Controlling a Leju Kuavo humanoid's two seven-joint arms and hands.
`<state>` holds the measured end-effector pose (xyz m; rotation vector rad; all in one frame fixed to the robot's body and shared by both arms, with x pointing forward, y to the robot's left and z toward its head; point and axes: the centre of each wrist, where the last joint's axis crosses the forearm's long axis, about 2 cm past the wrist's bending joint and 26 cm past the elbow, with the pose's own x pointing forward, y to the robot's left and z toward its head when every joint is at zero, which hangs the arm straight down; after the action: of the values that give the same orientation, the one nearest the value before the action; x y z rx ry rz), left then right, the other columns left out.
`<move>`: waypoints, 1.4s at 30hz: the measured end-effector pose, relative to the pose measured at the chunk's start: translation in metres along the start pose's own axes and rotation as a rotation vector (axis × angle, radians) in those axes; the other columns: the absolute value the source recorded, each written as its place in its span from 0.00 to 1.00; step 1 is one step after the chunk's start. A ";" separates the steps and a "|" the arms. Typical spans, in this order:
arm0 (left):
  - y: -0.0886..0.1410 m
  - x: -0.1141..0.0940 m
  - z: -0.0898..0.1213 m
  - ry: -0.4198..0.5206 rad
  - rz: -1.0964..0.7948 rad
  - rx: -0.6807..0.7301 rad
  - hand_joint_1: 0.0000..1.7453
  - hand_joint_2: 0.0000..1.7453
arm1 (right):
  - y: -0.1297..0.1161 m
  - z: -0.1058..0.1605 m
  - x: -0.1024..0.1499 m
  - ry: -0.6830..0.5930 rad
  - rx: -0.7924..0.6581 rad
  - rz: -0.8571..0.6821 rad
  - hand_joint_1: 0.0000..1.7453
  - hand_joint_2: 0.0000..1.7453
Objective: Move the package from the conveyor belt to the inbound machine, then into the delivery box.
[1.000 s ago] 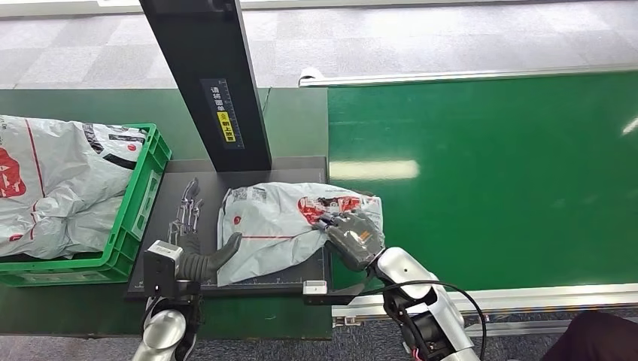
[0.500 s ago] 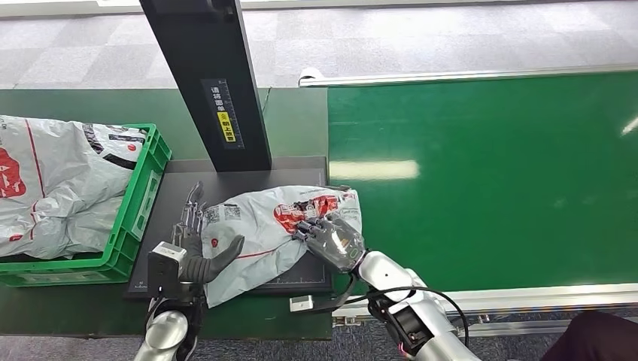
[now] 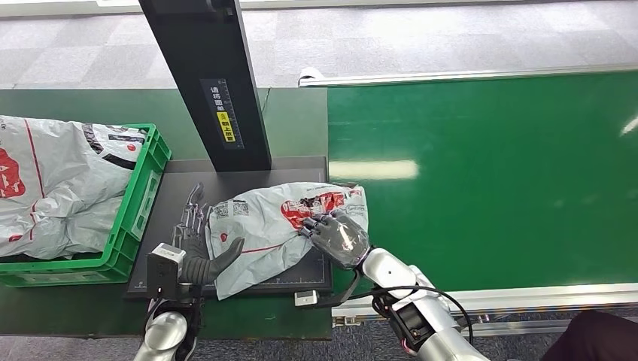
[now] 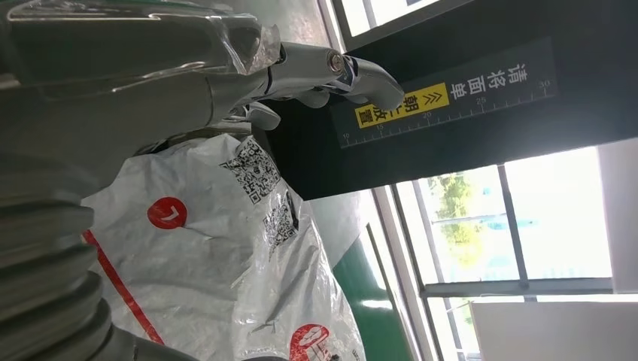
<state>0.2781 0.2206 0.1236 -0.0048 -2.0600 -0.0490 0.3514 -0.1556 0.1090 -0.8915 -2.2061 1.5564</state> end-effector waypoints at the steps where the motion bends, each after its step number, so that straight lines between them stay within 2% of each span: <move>1: 0.000 0.000 0.000 0.000 0.000 0.000 0.00 1.00 | 0.000 0.000 0.000 0.000 0.000 0.000 1.00 1.00; 2: 0.000 0.000 0.000 0.000 0.000 0.000 0.00 1.00 | 0.000 0.000 0.000 0.000 0.000 0.000 0.97 1.00; 3: 0.000 0.000 0.000 0.000 0.000 0.000 0.00 1.00 | 0.000 0.000 0.000 0.000 0.000 0.001 0.83 1.00; 6: 0.000 0.000 0.000 0.001 0.008 -0.004 0.00 1.00 | 0.000 0.000 -0.001 -0.007 0.005 0.013 0.12 1.00; 7: 0.000 0.000 0.000 0.001 0.011 -0.006 0.00 1.00 | 0.000 0.001 -0.001 -0.009 0.007 0.018 0.01 1.00; 15: -0.001 -0.001 -0.003 -0.001 0.018 -0.017 0.00 1.00 | -0.003 0.004 -0.014 0.021 -0.009 0.023 0.00 1.00; 25: -0.003 -0.001 -0.003 -0.001 0.041 -0.042 0.00 1.00 | 0.001 0.008 -0.014 0.064 -0.126 -0.160 0.00 1.00; 35: -0.009 0.001 -0.002 -0.016 0.084 -0.090 0.00 1.00 | 0.004 0.011 -0.011 0.086 -0.133 -0.186 0.00 1.00; 39: -0.014 0.004 -0.002 -0.042 0.063 -0.175 0.00 1.00 | 0.005 0.014 -0.010 0.096 -0.135 -0.198 0.00 1.00; 42: -0.022 0.008 0.000 -0.049 -0.059 -0.318 0.00 1.00 | 0.006 0.015 -0.009 0.110 -0.140 -0.211 0.00 1.00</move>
<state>0.2743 0.1982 0.1299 -0.1427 -2.0811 -0.4157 0.3518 -0.1716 0.0987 -0.7348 -2.2692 1.2413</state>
